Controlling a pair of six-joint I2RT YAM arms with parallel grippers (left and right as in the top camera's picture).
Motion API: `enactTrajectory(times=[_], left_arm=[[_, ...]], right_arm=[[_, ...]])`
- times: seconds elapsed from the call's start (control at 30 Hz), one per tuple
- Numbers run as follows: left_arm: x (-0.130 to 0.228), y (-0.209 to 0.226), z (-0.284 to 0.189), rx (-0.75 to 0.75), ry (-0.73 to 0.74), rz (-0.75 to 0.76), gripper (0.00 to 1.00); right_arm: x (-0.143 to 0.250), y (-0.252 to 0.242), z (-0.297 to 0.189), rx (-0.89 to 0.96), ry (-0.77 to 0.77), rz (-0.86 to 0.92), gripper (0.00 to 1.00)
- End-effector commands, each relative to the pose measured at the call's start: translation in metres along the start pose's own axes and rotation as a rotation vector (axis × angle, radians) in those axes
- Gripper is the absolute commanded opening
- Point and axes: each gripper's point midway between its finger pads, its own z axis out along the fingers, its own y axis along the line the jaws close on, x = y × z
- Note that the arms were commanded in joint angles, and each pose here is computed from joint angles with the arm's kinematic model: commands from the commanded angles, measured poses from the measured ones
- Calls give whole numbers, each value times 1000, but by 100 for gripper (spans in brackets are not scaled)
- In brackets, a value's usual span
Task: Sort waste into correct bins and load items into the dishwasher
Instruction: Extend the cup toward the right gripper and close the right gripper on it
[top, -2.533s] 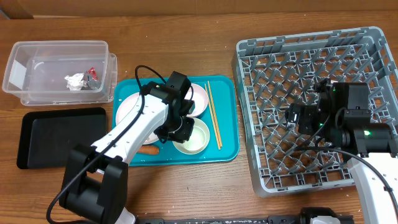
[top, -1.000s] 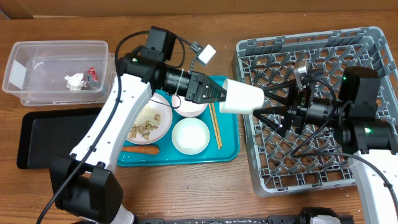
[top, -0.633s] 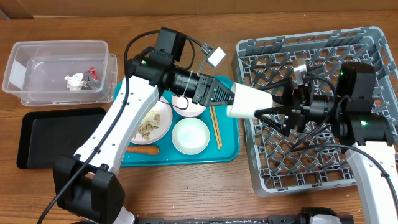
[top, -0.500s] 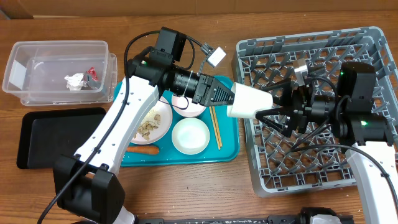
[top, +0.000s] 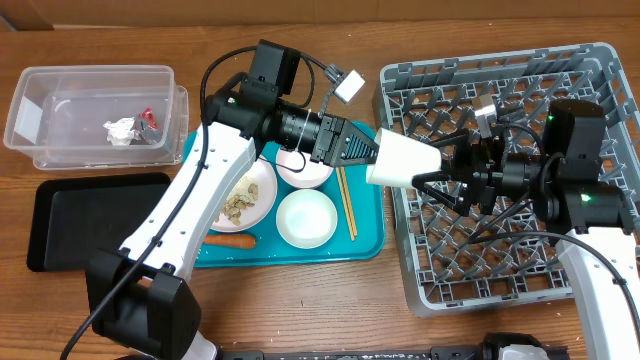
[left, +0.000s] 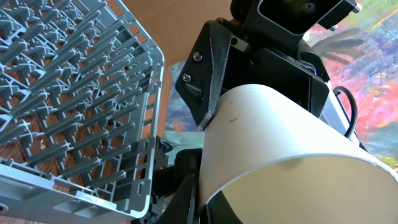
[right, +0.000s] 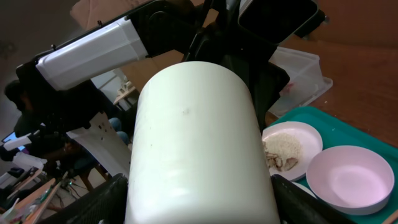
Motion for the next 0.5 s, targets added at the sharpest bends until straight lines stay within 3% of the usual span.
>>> enactTrajectory(times=[0.0,0.33,0.47], left_arm=[[-3,-7,0,9,-2,5,4],[-3,-7,0,9,-2,4,4],[-3,4,-1,-59,-8,-17,6]], right_arm=[[-9,11,-1,-39,-8,-30,71],[-9,11,-1,-37,-8,-35,63],[-8,2,-1,15,-2,-34,55]])
